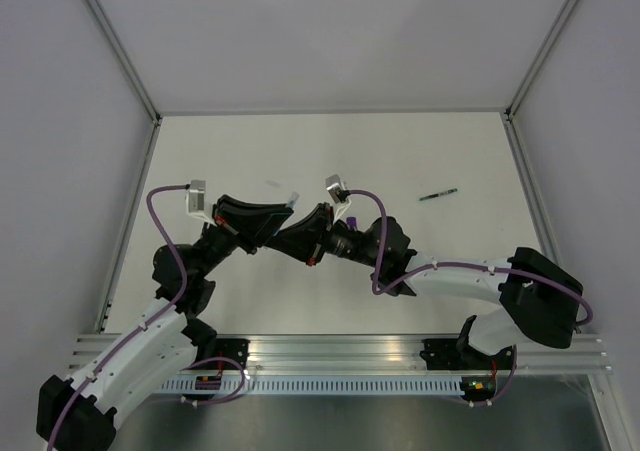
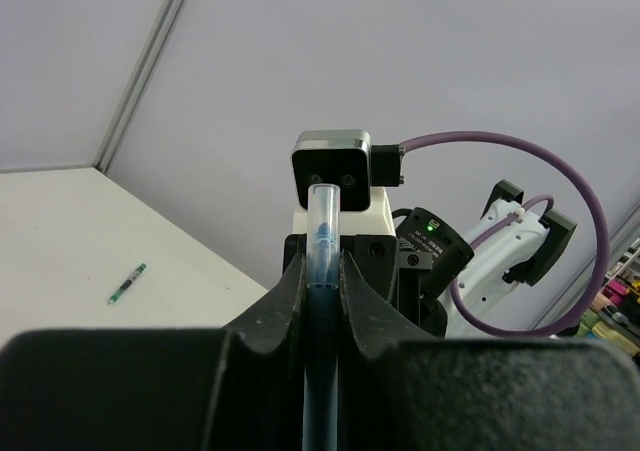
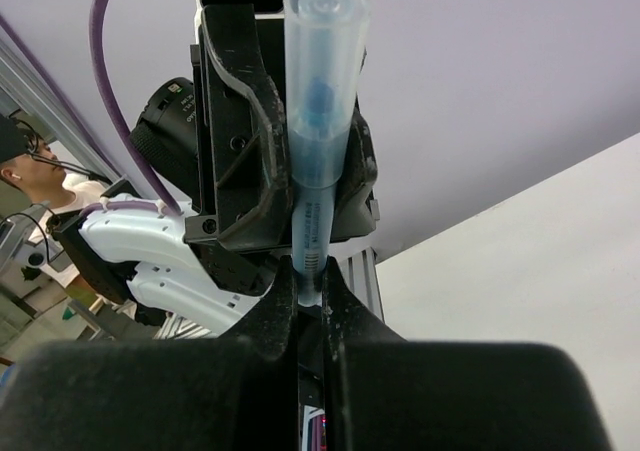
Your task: Insert the pens into the pen caps
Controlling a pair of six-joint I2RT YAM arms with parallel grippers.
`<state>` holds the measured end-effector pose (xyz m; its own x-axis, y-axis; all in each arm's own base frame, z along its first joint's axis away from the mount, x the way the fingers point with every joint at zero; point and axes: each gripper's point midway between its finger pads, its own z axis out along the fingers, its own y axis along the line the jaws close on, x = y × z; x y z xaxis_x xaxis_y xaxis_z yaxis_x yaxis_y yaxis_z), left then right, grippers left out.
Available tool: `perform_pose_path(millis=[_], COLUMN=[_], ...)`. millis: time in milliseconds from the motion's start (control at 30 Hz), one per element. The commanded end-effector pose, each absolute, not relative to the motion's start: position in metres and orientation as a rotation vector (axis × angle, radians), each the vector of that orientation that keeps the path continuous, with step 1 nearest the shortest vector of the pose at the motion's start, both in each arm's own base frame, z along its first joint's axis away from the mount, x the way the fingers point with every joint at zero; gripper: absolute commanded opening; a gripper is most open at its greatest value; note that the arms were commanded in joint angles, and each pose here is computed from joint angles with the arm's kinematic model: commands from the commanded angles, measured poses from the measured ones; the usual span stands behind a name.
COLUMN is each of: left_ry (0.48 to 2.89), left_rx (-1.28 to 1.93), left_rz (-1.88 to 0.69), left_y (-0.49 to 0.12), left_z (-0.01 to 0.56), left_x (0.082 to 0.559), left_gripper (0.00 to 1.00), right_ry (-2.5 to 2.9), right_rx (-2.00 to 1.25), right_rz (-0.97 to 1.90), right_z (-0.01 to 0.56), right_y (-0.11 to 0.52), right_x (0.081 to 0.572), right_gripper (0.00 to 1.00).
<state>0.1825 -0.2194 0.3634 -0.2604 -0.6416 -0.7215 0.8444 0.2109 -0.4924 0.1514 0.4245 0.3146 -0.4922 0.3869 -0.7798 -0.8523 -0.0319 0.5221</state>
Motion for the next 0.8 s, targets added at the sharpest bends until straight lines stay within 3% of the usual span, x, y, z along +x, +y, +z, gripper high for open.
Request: perform_pose_path(millis=[0,133,233,433,767], left_ry=[1.141,1.138,1.142,1.147,1.175], left_rx=[0.259,0.275,0.303,0.354,0.439], left_rz=[-1.411,-1.406,-1.399,-1.391,-1.357], left_y=[-0.218,-0.218,-0.219,-0.222,-0.225], left_z=[0.364,0.366,0.369,0.372,0.366], left_x=[0.180,0.178,0.176,0.171,0.164], left_gripper=[0.20,0.35,0.40,0.41,0.33], right_ry=[1.201,1.244,1.290,1.385,1.478], right_rx=[-0.580,-0.602,-0.618,-0.650,-0.720], right_rz=[1.703,1.699,1.696,1.672,1.602], right_z=[0.343,0.339,0.334,0.320,0.301], right_y=[0.414,0.415,0.418,0.425,0.421], right_x=[0.139,0.139,0.138,0.140,0.137], right_gripper=[0.00,0.00,0.00,0.00,0.00])
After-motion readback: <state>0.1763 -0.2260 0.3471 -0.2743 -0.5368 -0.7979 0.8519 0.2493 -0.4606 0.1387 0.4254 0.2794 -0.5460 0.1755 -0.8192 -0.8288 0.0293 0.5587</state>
